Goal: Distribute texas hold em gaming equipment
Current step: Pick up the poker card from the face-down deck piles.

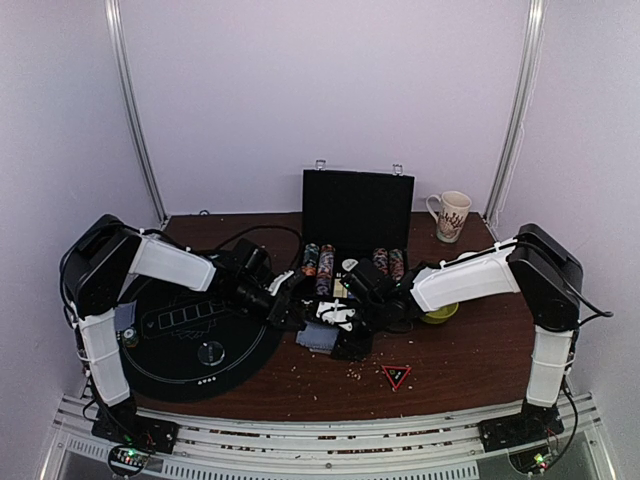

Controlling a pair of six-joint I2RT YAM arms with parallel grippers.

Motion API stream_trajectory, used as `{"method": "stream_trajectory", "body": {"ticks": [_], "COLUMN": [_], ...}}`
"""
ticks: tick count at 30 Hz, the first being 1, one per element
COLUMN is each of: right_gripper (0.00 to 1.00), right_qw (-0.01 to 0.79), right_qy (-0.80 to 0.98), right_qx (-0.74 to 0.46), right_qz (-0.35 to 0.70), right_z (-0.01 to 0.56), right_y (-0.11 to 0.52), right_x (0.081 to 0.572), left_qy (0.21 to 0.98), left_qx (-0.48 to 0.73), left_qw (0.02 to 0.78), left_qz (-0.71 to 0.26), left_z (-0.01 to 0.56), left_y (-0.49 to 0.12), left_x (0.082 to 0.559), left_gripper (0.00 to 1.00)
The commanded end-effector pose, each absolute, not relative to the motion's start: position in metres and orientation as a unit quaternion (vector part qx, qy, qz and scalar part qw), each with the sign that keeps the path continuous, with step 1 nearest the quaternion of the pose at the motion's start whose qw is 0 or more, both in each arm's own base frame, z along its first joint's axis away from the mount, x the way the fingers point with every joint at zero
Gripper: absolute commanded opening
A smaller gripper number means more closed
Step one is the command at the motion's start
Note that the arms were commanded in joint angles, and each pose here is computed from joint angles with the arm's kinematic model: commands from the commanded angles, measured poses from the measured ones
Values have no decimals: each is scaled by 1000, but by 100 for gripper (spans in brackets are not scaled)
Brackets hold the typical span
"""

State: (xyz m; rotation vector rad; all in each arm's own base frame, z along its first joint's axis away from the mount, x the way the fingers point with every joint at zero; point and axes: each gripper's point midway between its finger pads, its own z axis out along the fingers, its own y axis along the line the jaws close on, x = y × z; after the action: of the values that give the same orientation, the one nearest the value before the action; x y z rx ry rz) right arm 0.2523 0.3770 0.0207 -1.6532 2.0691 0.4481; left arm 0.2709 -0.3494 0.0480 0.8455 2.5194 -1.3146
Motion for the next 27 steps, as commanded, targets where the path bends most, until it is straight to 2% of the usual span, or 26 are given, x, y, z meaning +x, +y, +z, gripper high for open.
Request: {"method": "stream_trajectory", "body": {"ticks": [1, 6, 11, 17, 24, 27], "right_gripper": [70, 70, 70, 70, 70, 70], "right_qw": [183, 182, 182, 181, 180, 180], "right_qy": [765, 765, 765, 765, 765, 765], "right_qx": [-603, -603, -603, -603, -604, -603], "right_qz": [131, 133, 133, 135, 135, 134], "right_z": [2, 2, 2, 2, 1, 1], "right_y": [354, 354, 355, 355, 355, 355], "right_x": [242, 242, 241, 241, 240, 241], "left_qy": [835, 837, 847, 860, 855, 853], "left_qx": [288, 284, 281, 283, 284, 285], "left_qw": [102, 101, 93, 88, 81, 80], "left_qz": [-457, -456, -441, -415, -427, -430], "left_z": [52, 50, 39, 28, 28, 29], "left_y": [-351, -353, -348, -342, -346, -347], "left_x": [274, 277, 275, 277, 275, 275], "left_gripper": [16, 26, 25, 29, 29, 20]}}
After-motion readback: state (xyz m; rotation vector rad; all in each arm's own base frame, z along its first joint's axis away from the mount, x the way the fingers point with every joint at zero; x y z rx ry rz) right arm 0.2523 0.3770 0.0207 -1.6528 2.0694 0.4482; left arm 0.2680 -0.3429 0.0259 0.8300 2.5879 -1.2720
